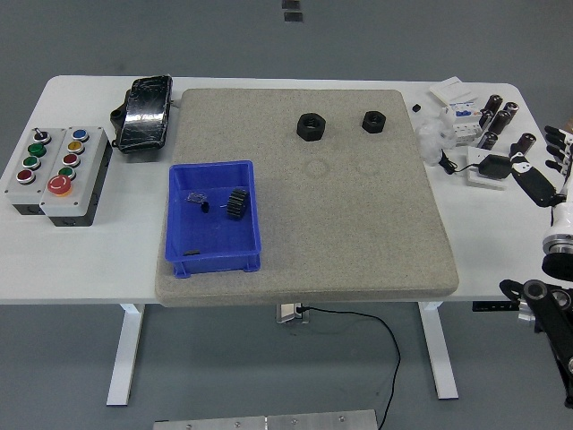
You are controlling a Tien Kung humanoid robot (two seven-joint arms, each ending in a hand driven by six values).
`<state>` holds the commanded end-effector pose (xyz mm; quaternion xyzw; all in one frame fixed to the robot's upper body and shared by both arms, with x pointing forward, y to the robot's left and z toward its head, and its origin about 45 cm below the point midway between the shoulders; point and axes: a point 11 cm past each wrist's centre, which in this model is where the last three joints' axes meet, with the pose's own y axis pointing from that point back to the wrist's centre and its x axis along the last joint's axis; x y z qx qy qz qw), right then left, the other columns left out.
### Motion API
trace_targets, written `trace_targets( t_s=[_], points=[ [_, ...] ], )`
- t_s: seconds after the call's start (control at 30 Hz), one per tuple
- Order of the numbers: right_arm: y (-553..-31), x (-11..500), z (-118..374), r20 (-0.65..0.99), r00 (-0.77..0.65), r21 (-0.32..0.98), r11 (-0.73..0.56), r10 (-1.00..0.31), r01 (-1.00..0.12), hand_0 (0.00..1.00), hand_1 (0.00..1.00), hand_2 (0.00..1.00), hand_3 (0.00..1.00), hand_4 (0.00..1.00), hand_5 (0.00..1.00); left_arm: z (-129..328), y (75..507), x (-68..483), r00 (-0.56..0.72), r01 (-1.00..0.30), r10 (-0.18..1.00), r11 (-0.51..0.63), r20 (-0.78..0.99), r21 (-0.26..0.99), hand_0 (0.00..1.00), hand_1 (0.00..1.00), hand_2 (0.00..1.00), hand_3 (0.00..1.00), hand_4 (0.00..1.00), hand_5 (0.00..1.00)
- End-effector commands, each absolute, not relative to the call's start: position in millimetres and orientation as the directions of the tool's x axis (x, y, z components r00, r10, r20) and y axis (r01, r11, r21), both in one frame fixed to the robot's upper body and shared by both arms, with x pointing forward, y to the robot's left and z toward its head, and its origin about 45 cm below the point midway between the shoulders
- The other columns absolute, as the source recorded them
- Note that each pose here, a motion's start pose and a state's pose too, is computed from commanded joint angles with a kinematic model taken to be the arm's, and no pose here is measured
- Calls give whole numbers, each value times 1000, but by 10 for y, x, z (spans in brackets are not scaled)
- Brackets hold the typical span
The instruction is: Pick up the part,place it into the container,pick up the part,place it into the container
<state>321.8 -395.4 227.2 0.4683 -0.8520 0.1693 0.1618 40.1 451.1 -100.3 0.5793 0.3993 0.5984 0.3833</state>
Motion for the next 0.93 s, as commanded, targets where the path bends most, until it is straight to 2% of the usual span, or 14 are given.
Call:
trace_targets(
  t_s=[0.93],
  points=[
    [-4504,2888,2432,428,-654,-178,650,-624,-738,723,779,780,739,743,225,-904,4641,724,-27,-59,912,-410,409,910,662,627,575,614,672,403]
  ],
)
